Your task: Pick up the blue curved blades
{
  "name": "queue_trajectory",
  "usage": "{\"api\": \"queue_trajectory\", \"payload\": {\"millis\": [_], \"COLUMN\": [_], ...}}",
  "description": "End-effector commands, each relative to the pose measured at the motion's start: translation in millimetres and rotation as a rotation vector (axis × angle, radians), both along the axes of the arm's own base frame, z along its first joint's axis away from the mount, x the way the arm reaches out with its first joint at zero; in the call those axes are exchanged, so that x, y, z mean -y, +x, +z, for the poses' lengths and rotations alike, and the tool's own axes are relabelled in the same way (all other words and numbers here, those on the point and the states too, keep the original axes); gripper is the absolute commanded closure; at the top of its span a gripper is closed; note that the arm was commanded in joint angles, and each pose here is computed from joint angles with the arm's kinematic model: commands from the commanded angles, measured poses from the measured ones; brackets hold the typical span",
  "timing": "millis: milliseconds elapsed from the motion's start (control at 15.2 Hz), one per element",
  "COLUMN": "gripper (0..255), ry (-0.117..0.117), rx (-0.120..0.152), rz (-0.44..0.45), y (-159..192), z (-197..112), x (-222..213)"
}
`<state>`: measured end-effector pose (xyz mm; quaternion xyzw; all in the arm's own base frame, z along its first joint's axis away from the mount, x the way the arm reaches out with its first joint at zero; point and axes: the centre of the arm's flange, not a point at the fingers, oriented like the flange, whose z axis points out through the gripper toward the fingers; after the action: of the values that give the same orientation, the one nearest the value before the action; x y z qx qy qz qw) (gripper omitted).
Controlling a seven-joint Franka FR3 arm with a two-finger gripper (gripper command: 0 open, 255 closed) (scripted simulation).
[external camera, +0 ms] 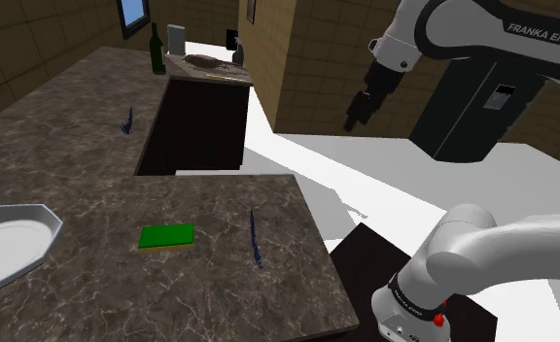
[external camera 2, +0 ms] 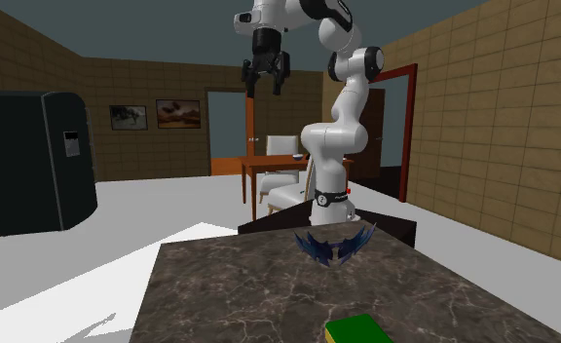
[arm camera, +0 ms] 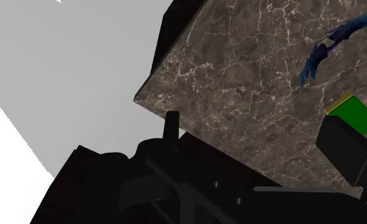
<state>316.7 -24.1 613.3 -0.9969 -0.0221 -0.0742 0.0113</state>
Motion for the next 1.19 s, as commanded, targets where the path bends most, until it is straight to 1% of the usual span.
{"api": "queue_trajectory", "payload": {"millis": [0,528,1122], "gripper": [0,0,0], "ry": [0.000,0.000,0.000], "rx": [0.000,-0.011,-0.023], "rz": [0.000,-0.162,-0.345], "y": [0,0,13], "z": [0,-78,-165], "x": [0,-75,-158]}}
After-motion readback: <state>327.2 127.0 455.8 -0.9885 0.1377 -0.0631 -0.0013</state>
